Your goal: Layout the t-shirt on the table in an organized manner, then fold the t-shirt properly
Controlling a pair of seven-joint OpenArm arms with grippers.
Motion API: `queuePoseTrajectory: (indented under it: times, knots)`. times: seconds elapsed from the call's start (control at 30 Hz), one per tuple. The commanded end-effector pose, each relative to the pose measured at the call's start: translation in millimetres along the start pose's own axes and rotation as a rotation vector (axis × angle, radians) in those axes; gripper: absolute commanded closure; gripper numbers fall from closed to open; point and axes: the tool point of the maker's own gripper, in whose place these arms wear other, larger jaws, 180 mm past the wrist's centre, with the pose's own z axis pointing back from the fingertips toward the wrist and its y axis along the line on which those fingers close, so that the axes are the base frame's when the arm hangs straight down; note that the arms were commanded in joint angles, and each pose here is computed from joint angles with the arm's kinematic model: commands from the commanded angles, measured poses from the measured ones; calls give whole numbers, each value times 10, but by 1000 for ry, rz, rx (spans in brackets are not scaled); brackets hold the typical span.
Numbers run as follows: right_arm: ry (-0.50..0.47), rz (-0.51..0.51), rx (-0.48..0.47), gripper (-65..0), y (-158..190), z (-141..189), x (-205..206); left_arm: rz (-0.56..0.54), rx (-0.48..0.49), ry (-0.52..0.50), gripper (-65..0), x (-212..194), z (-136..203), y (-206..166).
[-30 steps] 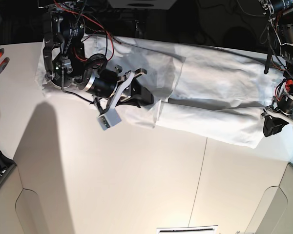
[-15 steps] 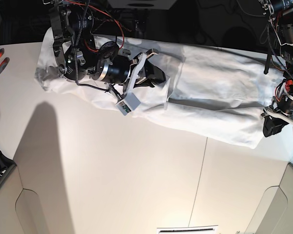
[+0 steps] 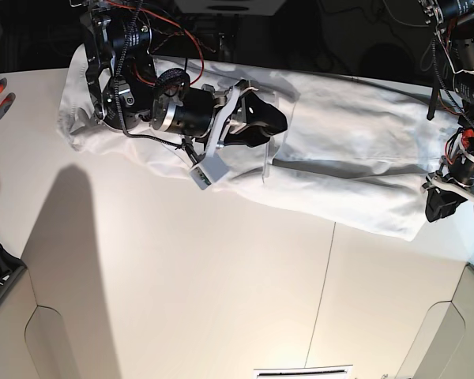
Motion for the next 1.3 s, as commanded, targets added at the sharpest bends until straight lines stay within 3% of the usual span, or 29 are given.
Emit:
queuePoseTrajectory:
  times: [0.0, 0.23, 0.37, 0.53, 0.73, 1.0, 1.07, 1.2, 1.27]
  knots:
    - [-67, 34, 31, -250, 90, 3, 219, -11, -9, -68, -272, 262, -7, 12]
    - [-114, 115, -11, -250, 72, -64, 555, -47, -7, -158, -272, 460, -19, -4]
    - [-82, 146, -29, -250, 79, -123, 516, -110, -1, -24, -272, 432, -217, -80]
    - [32, 216, -47, -250, 129, -299, 273, -255, 26, 57, -272, 621, -444, -175]
    - [173, 159, -72, -250, -70, -445, -179, -418, 68, 222, -272, 439, -517, -168]
    - [250, 85, -78, -250, -231, -494, -511, -375, 116, 404, -271, -121, -425, 149]
    - [246, 86, -78, -250, -231, -496, -502, -375, 107, 435, -232, -189, -399, 162]
    - [242, 87, -79, -250, -234, -497, -487, -373, 107, 429, -48, -117, -385, 191]
    - [242, 80, -86, -250, -245, -495, -487, -383, 113, 431, 0, -64, -369, 214]
